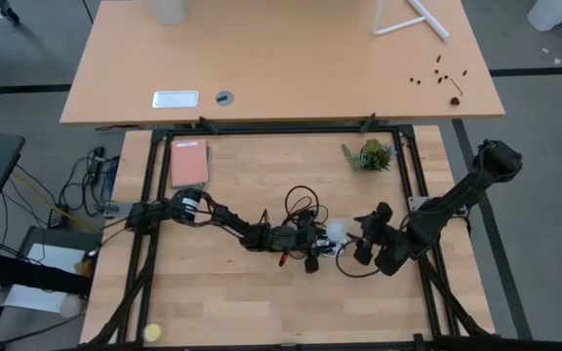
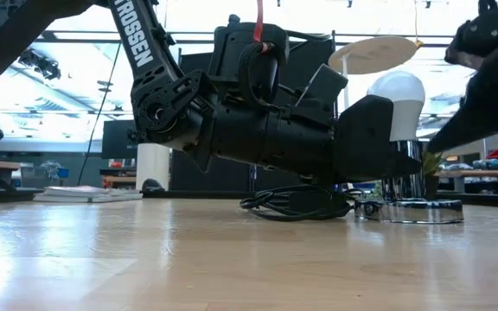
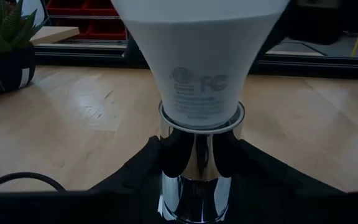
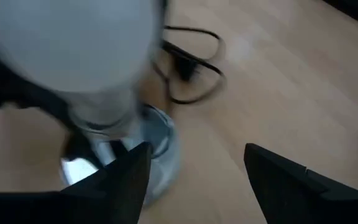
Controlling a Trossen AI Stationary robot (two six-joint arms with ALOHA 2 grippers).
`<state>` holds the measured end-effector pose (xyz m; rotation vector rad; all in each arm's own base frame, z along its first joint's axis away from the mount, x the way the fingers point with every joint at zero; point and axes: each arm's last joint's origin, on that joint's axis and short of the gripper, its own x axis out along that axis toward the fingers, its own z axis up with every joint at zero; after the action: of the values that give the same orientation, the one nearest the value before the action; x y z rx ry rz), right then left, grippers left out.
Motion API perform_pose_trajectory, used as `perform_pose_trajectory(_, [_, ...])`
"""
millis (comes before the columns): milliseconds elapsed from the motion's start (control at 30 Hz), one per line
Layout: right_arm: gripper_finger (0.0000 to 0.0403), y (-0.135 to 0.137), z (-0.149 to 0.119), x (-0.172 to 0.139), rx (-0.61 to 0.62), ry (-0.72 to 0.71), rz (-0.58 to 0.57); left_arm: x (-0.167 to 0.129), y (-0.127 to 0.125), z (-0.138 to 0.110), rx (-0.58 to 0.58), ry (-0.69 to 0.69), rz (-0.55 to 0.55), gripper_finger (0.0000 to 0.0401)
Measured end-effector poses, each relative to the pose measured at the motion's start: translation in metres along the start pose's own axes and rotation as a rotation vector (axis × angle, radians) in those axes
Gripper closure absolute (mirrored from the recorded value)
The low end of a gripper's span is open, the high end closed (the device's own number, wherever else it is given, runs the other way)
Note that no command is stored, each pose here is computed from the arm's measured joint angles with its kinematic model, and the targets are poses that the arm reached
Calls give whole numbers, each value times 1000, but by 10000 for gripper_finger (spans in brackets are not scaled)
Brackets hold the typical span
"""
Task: Screw lightbulb
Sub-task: Remove the lightbulb from the lamp
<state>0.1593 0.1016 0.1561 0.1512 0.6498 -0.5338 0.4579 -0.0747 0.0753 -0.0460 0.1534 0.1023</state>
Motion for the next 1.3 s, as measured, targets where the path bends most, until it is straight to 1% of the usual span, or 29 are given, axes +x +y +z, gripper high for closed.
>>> perform_pose_trajectory(67, [140, -2, -2, -2, 20, 14, -6, 0, 0, 0, 0, 0, 0, 223])
perform_pose_trajectory(200, [146, 11, -2, -4, -31, 29, 112, 0, 0, 0, 0, 0, 0, 223])
perform_pose_trajectory(300, [147, 20, 2, -5, -70, -27, 173, 0, 0, 0, 0, 0, 1, 223])
perform_pose_trajectory(400, [145, 24, 8, -4, -85, -90, 176, 0, 0, 0, 0, 0, 2, 223])
perform_pose_trajectory(600, [146, 20, 15, 3, -119, -113, 125, 0, 0, -1, -1, 1, 2, 223])
perform_pose_trajectory(667, [146, 16, 15, 6, -156, -89, 100, 0, 0, -1, -4, 1, 2, 223])
perform_pose_trajectory(733, [147, 9, 10, 7, -181, -32, 53, 0, 0, -1, -5, 0, 2, 223])
perform_pose_trajectory(867, [152, -13, -5, 8, -123, 67, -113, 0, 0, -1, -6, 1, 3, 223])
perform_pose_trajectory(900, [153, -13, -5, 7, -98, 67, -112, 0, 0, -1, -7, 1, 3, 223])
perform_pose_trajectory(967, [155, -6, -4, 5, -75, 57, -56, 0, 0, -1, -6, 0, 3, 223])
perform_pose_trajectory(1133, [155, 16, 4, 1, -150, 14, 160, 0, 0, -1, -6, 0, 3, 223])
perform_pose_trajectory(1233, [156, 22, 12, 2, -167, -37, 206, 0, 0, -1, -5, 0, 3, 223])
perform_pose_trajectory(1300, [157, 22, 16, 4, -181, -63, 204, 0, 0, -1, -6, 0, 3, 223])
